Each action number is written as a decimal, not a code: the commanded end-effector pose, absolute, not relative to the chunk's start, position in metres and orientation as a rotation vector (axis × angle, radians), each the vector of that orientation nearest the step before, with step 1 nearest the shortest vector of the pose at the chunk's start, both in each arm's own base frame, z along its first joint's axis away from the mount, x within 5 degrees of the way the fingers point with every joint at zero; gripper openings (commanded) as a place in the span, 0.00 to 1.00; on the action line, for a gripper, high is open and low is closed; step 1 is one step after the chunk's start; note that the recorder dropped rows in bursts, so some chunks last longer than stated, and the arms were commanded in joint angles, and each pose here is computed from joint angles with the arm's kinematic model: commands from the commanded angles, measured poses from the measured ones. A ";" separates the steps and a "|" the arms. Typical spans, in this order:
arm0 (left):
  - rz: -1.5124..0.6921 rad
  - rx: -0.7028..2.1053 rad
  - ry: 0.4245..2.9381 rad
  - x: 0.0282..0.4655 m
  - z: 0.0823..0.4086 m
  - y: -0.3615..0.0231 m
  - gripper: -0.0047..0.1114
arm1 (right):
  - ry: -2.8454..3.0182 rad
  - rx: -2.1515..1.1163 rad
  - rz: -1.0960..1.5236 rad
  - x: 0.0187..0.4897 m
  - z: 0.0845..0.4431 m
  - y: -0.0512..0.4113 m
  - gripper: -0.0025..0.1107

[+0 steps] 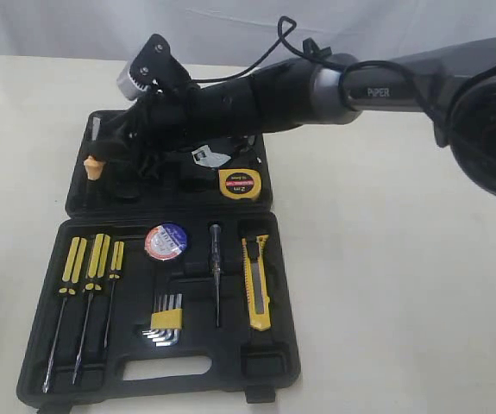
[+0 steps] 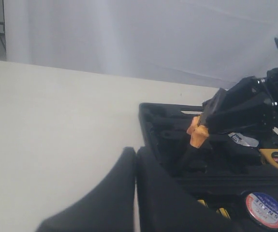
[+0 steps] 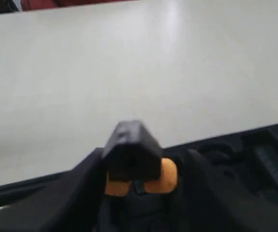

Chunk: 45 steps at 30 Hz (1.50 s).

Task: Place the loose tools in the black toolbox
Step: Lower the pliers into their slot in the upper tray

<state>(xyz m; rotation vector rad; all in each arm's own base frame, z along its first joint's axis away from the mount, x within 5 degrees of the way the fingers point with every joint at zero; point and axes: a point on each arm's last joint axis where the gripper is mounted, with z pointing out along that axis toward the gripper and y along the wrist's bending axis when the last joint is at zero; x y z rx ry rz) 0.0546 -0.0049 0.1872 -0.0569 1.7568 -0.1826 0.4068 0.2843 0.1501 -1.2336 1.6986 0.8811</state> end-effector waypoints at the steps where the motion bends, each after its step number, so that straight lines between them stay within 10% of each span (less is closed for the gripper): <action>1: -0.186 -0.051 1.757 0.055 0.189 -0.005 0.04 | 1.795 -1.220 0.886 0.407 0.147 0.280 0.60; 45: -0.186 -0.051 1.757 0.055 0.189 -0.005 0.04 | 2.192 -1.452 0.594 0.383 0.153 0.274 0.61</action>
